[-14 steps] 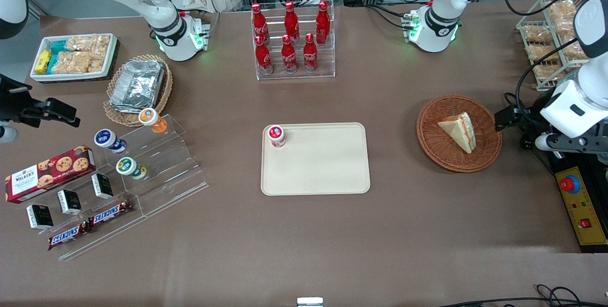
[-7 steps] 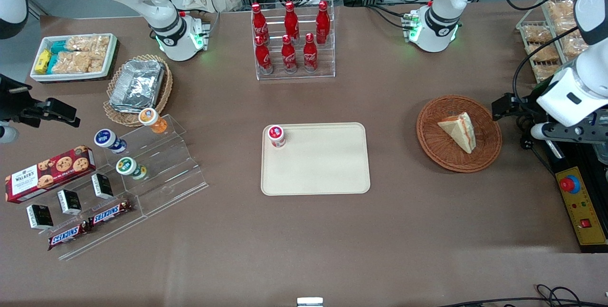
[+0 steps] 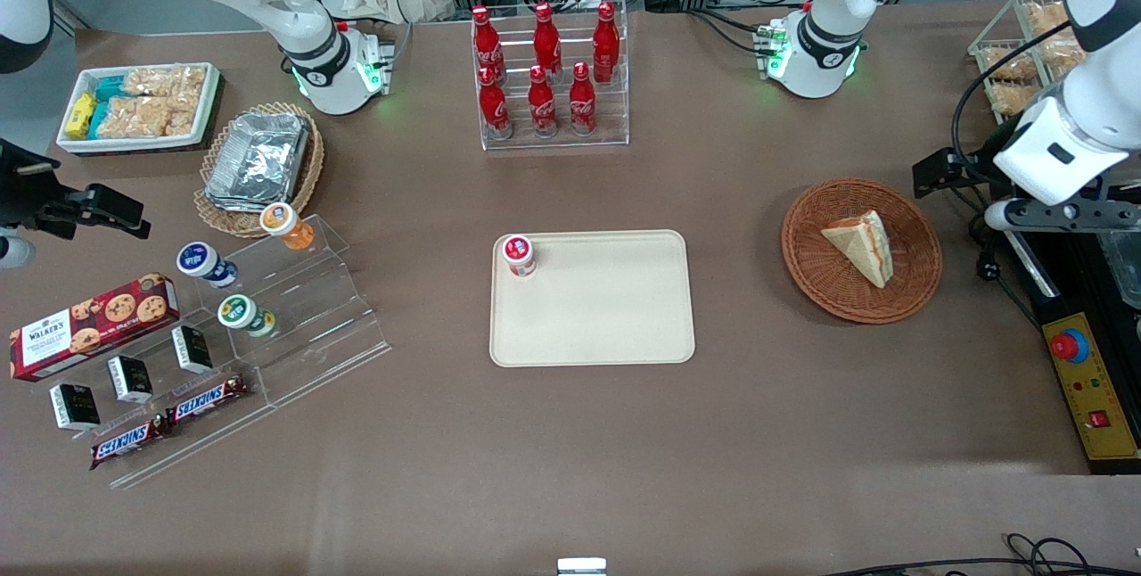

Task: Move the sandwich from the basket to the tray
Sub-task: 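Move the left gripper over the wrapped sandwich in the wicker basket, then lower the left gripper and close it on the sandwich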

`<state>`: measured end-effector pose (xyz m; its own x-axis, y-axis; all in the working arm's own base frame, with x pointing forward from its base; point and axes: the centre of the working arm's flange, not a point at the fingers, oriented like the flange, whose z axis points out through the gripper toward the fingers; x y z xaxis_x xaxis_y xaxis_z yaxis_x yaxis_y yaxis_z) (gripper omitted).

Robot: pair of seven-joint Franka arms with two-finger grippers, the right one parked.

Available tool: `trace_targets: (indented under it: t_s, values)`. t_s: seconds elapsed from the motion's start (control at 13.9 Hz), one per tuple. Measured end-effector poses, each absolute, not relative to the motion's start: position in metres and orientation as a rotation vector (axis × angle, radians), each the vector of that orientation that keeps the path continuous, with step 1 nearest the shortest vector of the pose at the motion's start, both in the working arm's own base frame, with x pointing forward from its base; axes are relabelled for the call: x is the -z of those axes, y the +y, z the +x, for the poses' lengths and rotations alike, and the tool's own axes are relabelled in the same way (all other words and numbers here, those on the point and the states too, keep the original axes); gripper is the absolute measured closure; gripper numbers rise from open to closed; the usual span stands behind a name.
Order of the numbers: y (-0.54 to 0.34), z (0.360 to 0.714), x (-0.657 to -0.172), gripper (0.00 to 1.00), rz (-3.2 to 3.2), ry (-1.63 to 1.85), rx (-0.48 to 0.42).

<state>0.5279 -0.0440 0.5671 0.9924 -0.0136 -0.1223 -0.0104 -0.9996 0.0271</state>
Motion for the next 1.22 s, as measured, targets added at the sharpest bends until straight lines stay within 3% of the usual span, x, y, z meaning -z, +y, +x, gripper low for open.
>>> trace_targets:
  t_s: [0.5,1.22]
  values:
    - [-0.036,0.488,-0.486,0.00,3.095,0.423,0.120]
    - [-0.015,0.460,-0.352,0.00,2.985,1.004,0.184]
